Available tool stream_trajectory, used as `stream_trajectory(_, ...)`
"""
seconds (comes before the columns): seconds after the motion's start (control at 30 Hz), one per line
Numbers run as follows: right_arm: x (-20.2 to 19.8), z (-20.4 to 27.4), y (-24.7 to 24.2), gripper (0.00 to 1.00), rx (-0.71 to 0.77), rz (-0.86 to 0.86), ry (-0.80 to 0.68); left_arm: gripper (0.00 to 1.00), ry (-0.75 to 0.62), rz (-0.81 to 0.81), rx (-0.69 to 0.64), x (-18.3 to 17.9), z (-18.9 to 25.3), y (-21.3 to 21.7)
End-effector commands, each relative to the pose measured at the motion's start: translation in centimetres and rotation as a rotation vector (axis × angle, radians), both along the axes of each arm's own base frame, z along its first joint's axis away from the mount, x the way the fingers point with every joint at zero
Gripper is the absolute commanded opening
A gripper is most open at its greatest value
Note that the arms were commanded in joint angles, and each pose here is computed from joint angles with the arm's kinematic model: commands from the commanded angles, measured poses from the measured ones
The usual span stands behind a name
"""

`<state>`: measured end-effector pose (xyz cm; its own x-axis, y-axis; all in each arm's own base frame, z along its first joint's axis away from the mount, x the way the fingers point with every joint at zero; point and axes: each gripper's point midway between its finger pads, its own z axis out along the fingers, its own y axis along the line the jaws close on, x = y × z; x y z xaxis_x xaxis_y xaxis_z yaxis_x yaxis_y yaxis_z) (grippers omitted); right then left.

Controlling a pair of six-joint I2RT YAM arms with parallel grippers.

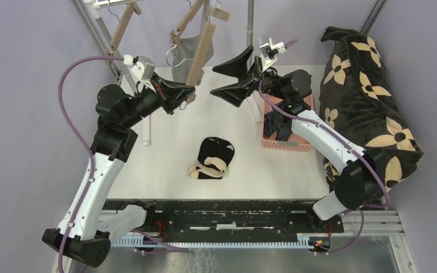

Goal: Remove the underwear clipped to the hanger

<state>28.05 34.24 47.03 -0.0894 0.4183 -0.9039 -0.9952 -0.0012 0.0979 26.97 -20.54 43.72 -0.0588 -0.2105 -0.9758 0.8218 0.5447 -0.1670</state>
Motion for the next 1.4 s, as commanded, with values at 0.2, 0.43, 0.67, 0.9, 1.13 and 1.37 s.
stream_trajectory(0.2,2.8,-10.7,-2.6,1.00,-0.436,-0.480,-0.013,0.03,0.200,0.502,0.086,-3.0,2.6,9.3)
stream_trajectory(0.43,2.5,-22.9,-2.5,1.00,-0.813,-0.484,0.080,0.03,0.373,0.891,0.193,-4.8,-0.2,16.9)
stream_trajectory(0.67,1.5,-33.9,-1.5,1.00,-1.112,-0.432,0.165,0.03,0.571,0.915,0.414,-2.0,-9.0,16.8)
stream_trajectory(0.9,-0.3,-37.9,1.1,1.00,-1.142,-0.317,0.220,0.03,0.577,0.819,0.455,1.7,-10.1,14.9)
stream_trajectory(1.13,-2.8,-42.0,1.1,1.00,-1.271,-0.157,0.281,0.03,0.553,0.825,0.412,5.0,-7.8,17.9)
stream_trajectory(1.37,-2.8,-45.8,-0.4,0.35,-1.413,-0.171,0.322,0.03,0.429,0.665,0.351,8.0,-3.4,15.2)
